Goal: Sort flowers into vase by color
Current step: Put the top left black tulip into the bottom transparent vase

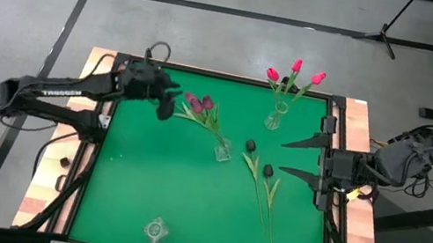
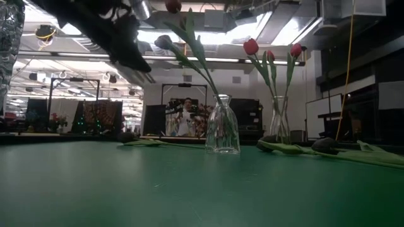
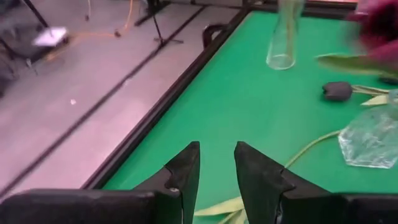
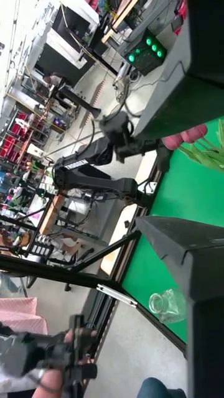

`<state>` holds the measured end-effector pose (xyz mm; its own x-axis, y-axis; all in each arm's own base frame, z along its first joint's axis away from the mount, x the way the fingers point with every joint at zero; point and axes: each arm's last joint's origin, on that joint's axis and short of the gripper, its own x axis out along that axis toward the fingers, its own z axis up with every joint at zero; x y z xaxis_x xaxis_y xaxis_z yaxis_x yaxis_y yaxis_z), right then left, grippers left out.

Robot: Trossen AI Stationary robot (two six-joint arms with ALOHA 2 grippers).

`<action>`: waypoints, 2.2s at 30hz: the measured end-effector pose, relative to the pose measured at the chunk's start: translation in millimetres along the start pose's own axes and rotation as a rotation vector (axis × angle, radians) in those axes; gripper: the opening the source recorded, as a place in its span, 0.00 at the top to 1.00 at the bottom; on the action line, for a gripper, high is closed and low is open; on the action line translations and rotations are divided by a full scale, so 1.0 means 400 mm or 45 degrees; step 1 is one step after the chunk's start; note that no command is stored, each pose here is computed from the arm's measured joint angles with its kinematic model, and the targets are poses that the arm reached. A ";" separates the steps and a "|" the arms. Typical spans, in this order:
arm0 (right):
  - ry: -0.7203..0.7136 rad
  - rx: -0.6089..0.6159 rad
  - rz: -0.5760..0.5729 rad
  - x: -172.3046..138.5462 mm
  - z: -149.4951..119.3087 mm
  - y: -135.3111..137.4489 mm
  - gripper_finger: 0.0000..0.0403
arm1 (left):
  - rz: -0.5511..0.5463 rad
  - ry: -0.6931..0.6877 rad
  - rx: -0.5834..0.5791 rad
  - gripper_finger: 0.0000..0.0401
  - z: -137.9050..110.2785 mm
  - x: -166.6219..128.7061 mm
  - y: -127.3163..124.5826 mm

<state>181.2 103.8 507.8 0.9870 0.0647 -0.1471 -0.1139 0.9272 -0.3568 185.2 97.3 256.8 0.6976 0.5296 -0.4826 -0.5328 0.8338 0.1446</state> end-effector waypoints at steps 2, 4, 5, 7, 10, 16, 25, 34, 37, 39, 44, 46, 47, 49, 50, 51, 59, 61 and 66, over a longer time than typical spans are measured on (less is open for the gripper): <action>0.000 0.000 0.000 0.000 0.000 0.000 0.47 | -0.013 0.043 -0.057 0.75 -0.011 0.022 0.039; -0.001 0.000 0.000 0.000 0.000 0.000 0.47 | -0.062 0.104 -0.118 0.75 -0.028 0.045 0.071; -0.001 0.000 0.000 0.000 0.000 0.000 0.47 | -0.110 0.122 -0.138 0.75 -0.036 0.055 0.082; -0.001 0.000 0.000 0.000 0.000 0.000 0.47 | -0.190 0.154 -0.150 0.75 -0.049 0.077 0.097; -0.001 0.000 0.000 0.000 0.000 0.000 0.47 | -0.233 0.259 -0.140 0.75 -0.077 0.115 0.099; 0.007 -0.004 0.003 0.000 -0.001 0.000 0.47 | -0.332 0.523 -0.056 0.75 -0.142 0.162 0.080; 0.030 -0.029 0.010 0.000 -0.006 0.002 0.47 | -0.337 0.584 0.183 0.75 -0.142 0.191 0.058; 0.071 -0.054 0.022 0.000 -0.015 0.004 0.47 | -0.374 0.723 0.309 0.75 -0.122 0.265 0.063; 0.079 -0.059 0.025 -0.001 -0.017 0.005 0.47 | -0.410 0.794 0.338 0.75 -0.123 0.289 0.063; 0.089 -0.065 0.027 -0.001 -0.019 0.005 0.47 | -0.445 0.869 0.360 0.75 -0.139 0.300 0.061; 0.096 -0.069 0.030 -0.001 -0.020 0.006 0.47 | -0.458 0.928 0.417 0.75 -0.163 0.324 0.058; 0.097 -0.069 0.030 -0.001 -0.020 0.006 0.47 | -0.458 0.926 0.419 0.76 -0.166 0.328 0.058; 0.096 -0.069 0.030 -0.001 -0.020 0.006 0.47 | -0.460 0.929 0.420 0.76 -0.166 0.328 0.057; 0.096 -0.068 0.029 -0.001 -0.020 0.005 0.47 | -0.463 0.939 0.422 0.79 -0.167 0.327 0.055; 0.096 -0.069 0.030 -0.001 -0.020 0.005 0.47 | -0.464 0.946 0.424 0.82 -0.168 0.326 0.055; 0.096 -0.069 0.030 -0.001 -0.020 0.005 0.47 | -0.454 0.952 0.429 0.86 -0.168 0.325 0.056; 0.095 -0.042 0.029 -0.001 -0.020 0.005 0.47 | -0.385 0.979 0.482 0.99 -0.167 0.325 0.048; 0.093 -0.035 0.028 -0.001 -0.020 0.005 0.47 | -0.346 1.002 0.528 1.00 -0.162 0.316 0.038; 0.093 -0.033 0.028 -0.001 -0.020 0.005 0.47 | -0.291 1.029 0.587 1.00 -0.136 0.268 0.014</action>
<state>179.7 102.9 499.8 0.9734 0.0568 -0.2219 -0.1393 0.9158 -0.3767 231.2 150.4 159.0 0.1283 0.2227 -0.9664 -0.0634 0.9743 0.2161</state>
